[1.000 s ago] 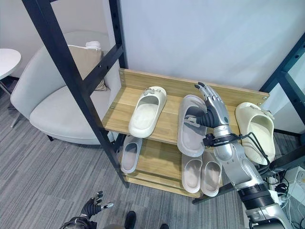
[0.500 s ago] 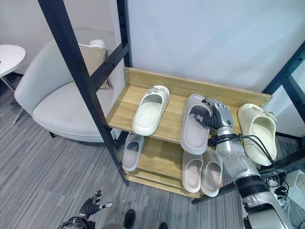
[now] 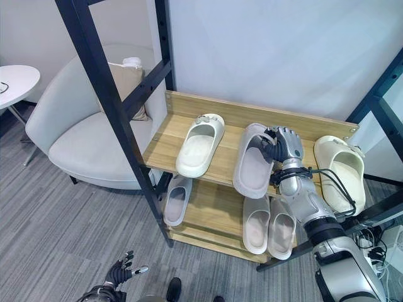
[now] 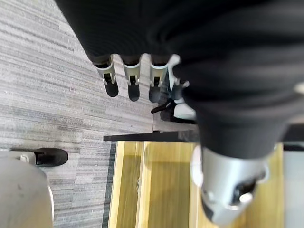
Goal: Arrange the slippers neatly on the shoe rack.
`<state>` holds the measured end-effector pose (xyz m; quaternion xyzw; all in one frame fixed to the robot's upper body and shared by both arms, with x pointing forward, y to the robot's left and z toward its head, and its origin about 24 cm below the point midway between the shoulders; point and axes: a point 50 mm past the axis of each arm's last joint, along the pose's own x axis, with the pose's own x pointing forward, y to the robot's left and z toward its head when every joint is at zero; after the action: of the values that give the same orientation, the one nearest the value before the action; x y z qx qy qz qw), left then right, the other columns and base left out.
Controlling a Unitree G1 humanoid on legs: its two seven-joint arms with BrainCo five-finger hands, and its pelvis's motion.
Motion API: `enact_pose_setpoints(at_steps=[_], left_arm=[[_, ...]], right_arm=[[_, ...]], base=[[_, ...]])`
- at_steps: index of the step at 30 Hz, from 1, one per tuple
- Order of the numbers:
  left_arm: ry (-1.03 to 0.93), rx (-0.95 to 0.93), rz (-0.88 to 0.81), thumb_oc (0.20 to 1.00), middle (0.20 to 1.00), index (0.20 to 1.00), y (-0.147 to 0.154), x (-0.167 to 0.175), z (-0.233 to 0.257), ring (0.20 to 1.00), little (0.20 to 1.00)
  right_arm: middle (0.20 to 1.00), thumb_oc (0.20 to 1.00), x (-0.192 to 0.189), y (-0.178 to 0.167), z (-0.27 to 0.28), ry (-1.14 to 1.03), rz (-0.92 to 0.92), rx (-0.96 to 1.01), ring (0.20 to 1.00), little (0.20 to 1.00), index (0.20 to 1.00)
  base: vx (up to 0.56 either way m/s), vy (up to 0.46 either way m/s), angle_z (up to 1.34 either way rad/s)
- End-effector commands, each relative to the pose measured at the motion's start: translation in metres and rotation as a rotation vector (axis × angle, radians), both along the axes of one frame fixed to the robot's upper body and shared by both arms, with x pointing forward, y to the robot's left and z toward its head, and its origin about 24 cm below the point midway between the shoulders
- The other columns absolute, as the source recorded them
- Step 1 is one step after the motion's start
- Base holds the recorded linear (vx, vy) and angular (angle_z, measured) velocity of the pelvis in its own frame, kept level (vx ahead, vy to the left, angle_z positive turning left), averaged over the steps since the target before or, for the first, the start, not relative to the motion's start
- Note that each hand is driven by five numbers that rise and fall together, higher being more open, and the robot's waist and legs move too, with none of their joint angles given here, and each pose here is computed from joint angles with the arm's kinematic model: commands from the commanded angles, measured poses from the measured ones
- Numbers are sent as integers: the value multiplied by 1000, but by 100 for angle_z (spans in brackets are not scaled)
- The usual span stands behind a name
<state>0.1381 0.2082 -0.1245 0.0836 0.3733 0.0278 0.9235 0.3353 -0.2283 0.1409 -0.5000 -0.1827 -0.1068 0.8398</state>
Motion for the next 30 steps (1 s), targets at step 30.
enact_pose_setpoints(at_steps=[30], left_arm=[[-19,40,139,1000,1000,1000,-4,14,-3,1000,1000]], right_arm=[[200,200,-149,166,95,-104,1540,1122,200,200,200]], base=[[-30,-16,1]])
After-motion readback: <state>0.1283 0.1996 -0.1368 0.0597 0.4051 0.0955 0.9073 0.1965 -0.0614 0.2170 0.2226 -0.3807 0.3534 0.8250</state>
